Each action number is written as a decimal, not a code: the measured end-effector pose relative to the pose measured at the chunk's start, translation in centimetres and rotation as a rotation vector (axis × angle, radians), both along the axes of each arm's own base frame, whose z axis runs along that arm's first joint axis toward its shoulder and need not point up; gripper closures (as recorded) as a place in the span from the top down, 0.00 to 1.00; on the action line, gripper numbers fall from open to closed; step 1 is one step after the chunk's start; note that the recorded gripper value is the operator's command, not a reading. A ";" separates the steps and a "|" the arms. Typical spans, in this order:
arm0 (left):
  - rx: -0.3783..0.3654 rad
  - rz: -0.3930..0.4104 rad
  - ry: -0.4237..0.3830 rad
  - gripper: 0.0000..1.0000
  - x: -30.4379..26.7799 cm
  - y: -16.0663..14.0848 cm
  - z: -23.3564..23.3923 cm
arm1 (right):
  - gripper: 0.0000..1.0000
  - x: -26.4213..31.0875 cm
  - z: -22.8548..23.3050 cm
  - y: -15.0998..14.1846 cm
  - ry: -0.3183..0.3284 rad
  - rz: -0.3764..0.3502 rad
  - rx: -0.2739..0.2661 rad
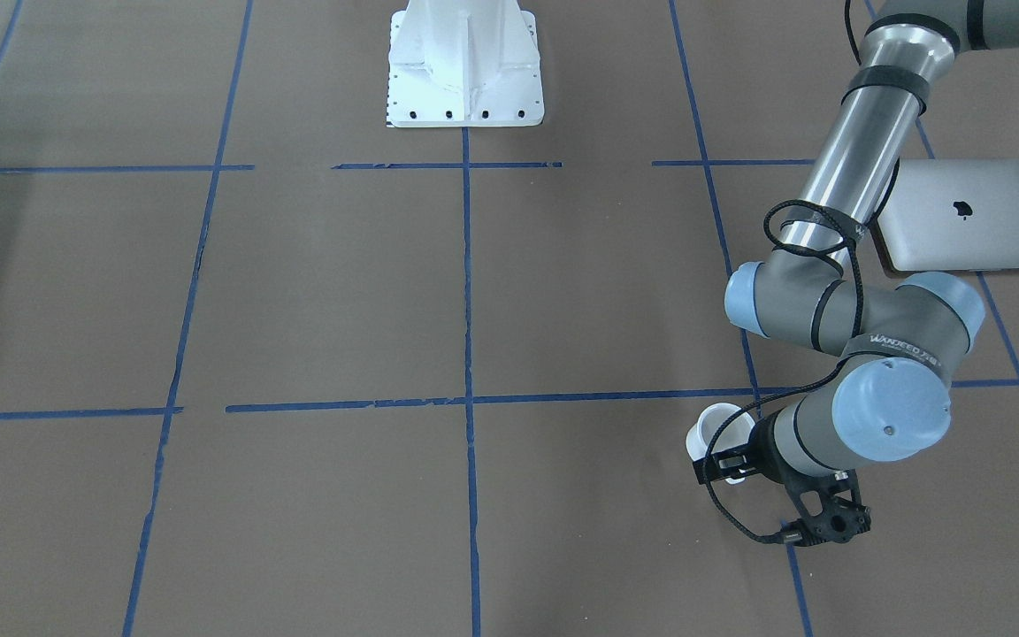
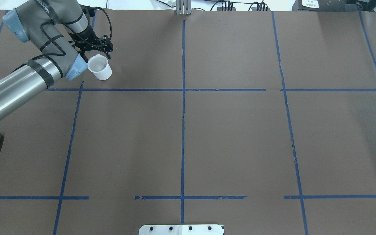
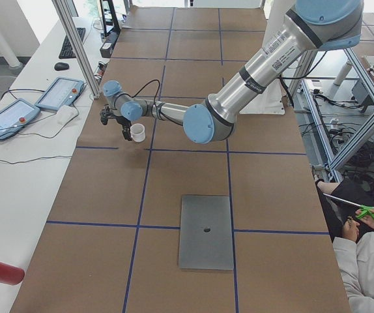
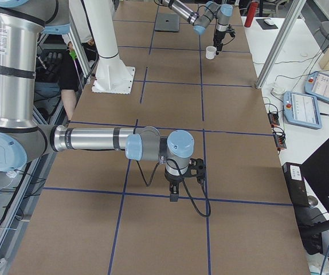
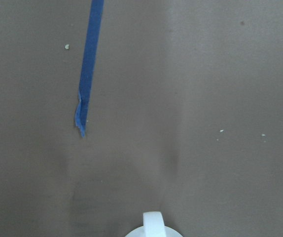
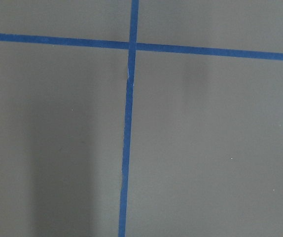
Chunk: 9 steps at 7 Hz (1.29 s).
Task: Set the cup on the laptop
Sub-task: 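Close the left gripper on the rim of the white cup, then lift the cup with the left gripper and carry it toward the laptop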
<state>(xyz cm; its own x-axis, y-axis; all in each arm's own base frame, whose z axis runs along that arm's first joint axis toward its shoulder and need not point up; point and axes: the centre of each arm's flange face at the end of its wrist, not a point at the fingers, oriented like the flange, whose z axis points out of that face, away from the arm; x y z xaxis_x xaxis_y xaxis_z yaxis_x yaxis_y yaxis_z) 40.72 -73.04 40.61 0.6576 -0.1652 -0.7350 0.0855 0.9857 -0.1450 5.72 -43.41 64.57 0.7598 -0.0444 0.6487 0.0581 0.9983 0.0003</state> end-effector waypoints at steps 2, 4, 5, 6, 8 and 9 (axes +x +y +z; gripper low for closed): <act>-0.003 0.010 0.004 0.00 0.4 0.1 0.1 | 1.00 0.0 0.0 0.0 0.000 0.001 -0.001; -0.016 0.027 0.025 0.00 0.5 0.2 -0.1 | 1.00 0.0 0.0 0.0 0.001 0.001 -0.001; -0.027 0.034 0.041 0.00 0.2 0.2 -0.4 | 1.00 0.0 0.0 0.0 0.000 0.001 0.000; -0.027 0.024 0.052 0.00 -1.0 -0.4 -0.9 | 1.00 0.0 0.0 0.0 0.000 0.000 0.000; 0.000 -0.007 0.053 0.00 -6.2 -1.8 -1.8 | 1.00 0.0 0.0 0.0 0.000 0.000 0.000; 0.027 0.009 0.036 0.00 -9.9 -1.0 -0.6 | 1.00 0.0 0.0 0.0 0.000 0.000 0.000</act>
<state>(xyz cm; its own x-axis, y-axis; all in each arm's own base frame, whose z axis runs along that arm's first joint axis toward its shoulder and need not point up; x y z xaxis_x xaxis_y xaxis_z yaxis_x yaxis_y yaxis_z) 30.80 -74.00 40.02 0.6321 -0.1390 -0.7623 0.0715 0.9900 -0.1212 5.72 -43.41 64.57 0.7597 -0.0443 0.6487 0.0580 0.9983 0.0002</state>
